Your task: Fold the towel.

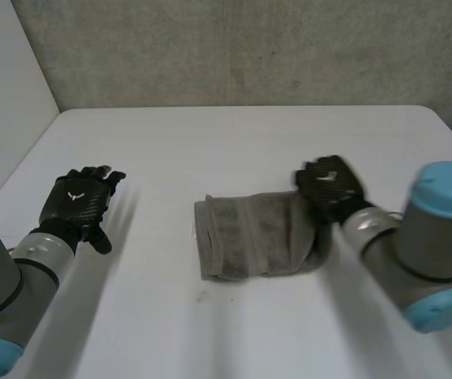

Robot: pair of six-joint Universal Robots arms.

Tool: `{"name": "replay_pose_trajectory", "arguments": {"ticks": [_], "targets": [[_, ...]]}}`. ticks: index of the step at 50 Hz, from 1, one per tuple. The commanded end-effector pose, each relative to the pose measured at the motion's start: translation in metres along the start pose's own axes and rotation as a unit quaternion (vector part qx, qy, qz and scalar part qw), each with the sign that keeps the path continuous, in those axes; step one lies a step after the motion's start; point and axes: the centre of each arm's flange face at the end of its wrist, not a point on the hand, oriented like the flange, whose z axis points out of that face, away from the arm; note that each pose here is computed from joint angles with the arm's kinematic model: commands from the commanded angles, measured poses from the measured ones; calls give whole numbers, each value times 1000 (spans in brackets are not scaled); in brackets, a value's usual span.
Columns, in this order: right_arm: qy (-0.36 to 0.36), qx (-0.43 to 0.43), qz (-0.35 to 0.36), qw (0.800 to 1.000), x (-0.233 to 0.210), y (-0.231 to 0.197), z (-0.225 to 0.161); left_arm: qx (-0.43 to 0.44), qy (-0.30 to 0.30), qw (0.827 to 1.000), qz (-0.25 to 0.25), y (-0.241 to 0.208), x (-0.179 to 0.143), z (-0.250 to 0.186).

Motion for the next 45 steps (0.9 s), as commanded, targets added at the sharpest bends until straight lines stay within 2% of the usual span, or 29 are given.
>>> {"name": "replay_pose_trajectory", "arguments": {"ticks": [1,2,4,10,13,15,17,18,20,24,28,29,31,33,35,39,40,42,45], "targets": [[-135,45,-60,988,-109,-19,-7,0,-2,1000,0,0,0,0],[-135,45,-61,988,-110,-18,-7,0,-2,1000,0,0,0,0],[-175,43,-89,980,-139,-10,-17,1,-3,1000,-1,-1,-1,0],[-190,33,-115,974,-153,-1,-25,19,-10,1000,-10,-11,-4,-1],[-184,31,-107,977,-146,-9,-28,33,-12,999,-39,-20,-6,0],[-181,39,-98,978,-141,-20,-32,55,-8,996,-75,-35,-6,3],[-148,49,-58,986,-113,-35,-31,68,-2,993,-93,-45,-4,4],[-148,49,-58,986,-113,-36,-31,68,-2,993,-93,-45,-4,4],[-99,43,3,994,-73,-40,-23,79,15,989,-125,-61,2,5],[-60,41,60,996,-41,-45,-23,84,35,985,-144,-79,11,7],[-11,32,136,990,-2,-43,-28,69,89,980,-166,-98,45,12],[-11,32,136,990,-1,-43,-28,69,89,980,-166,-98,45,12],[20,11,179,984,23,-33,-32,48,111,974,-190,-107,70,15],[32,1,196,980,33,-29,-34,30,114,972,-202,-106,81,18],[37,-9,212,976,38,-26,-35,14,117,970,-212,-106,92,20],[32,-35,240,970,44,-17,-39,-36,144,960,-236,-93,132,26],[32,-35,240,970,44,-17,-39,-36,144,960,-236,-93,133,26],[28,-40,242,969,45,-15,-39,-68,161,955,-238,-78,158,28],[20,-46,246,968,44,-12,-38,-85,165,954,-234,-68,167,29]]}}
